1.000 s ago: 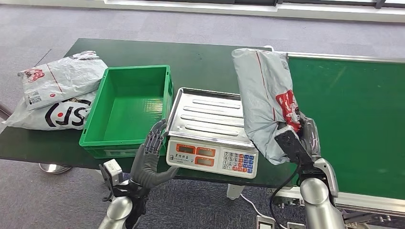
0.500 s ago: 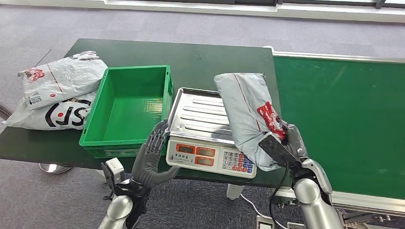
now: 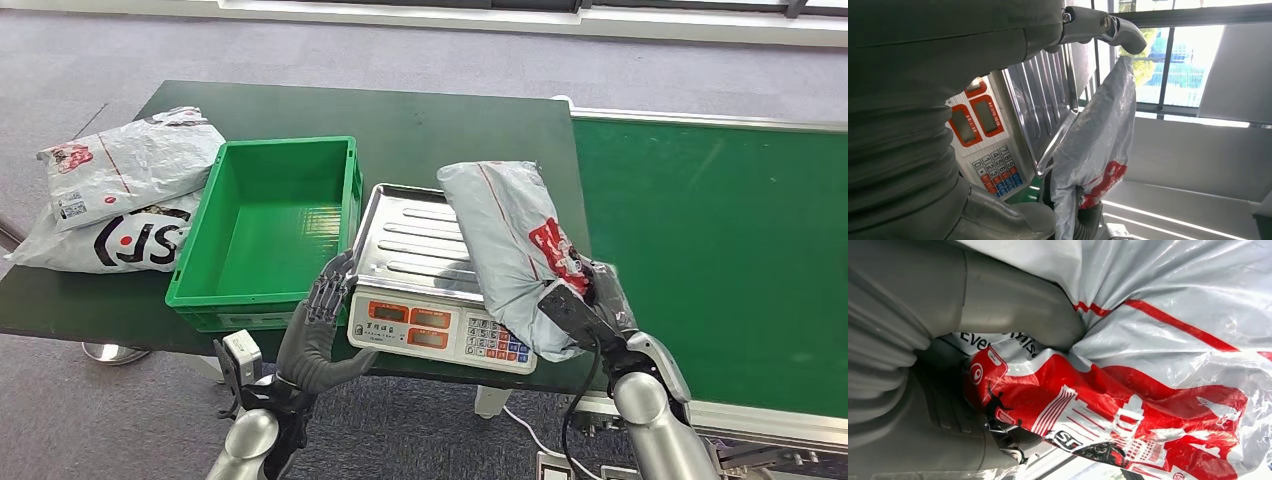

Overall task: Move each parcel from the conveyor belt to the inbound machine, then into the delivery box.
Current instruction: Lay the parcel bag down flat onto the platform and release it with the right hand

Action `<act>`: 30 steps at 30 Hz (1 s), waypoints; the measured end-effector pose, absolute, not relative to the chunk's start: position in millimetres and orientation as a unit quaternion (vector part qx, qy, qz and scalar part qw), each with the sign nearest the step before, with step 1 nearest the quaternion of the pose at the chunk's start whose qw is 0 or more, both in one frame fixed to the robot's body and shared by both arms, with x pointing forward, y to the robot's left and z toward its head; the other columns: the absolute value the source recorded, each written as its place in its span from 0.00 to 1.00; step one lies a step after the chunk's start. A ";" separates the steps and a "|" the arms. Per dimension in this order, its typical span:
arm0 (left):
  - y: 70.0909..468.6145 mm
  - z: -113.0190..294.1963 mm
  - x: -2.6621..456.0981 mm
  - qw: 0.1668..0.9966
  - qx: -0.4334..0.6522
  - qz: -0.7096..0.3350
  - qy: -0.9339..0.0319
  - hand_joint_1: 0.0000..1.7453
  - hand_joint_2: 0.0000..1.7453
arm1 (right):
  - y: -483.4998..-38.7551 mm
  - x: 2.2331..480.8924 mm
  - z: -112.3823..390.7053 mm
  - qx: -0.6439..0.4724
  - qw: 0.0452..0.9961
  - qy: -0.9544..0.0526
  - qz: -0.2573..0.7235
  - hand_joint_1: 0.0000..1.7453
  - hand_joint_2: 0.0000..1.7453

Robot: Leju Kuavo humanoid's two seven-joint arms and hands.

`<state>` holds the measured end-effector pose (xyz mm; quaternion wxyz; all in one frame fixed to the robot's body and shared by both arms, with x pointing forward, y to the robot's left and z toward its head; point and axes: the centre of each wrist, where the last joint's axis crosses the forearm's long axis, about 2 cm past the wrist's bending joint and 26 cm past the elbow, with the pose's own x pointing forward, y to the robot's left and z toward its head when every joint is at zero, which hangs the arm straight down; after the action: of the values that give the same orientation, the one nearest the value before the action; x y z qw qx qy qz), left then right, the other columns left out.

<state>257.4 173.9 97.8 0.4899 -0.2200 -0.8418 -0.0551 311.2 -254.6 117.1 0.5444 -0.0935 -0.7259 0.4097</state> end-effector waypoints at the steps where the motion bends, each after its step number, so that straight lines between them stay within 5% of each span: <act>1: 173.9 97.8 257.4 0.490 -0.220 -0.055 -0.842 0.00 1.00 | -254.5 311.2 117.1 -0.093 0.544 -0.727 0.409 0.01 1.00; 30: 172.4 98.0 260.8 0.491 -0.225 -0.059 -0.840 0.00 1.00 | -252.1 310.6 117.6 -0.113 0.514 -0.750 0.401 0.00 1.00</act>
<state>260.8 172.4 98.0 0.4905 -0.2249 -0.8398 -0.0594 310.6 -252.1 117.6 0.5138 -0.1127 -0.7501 0.4009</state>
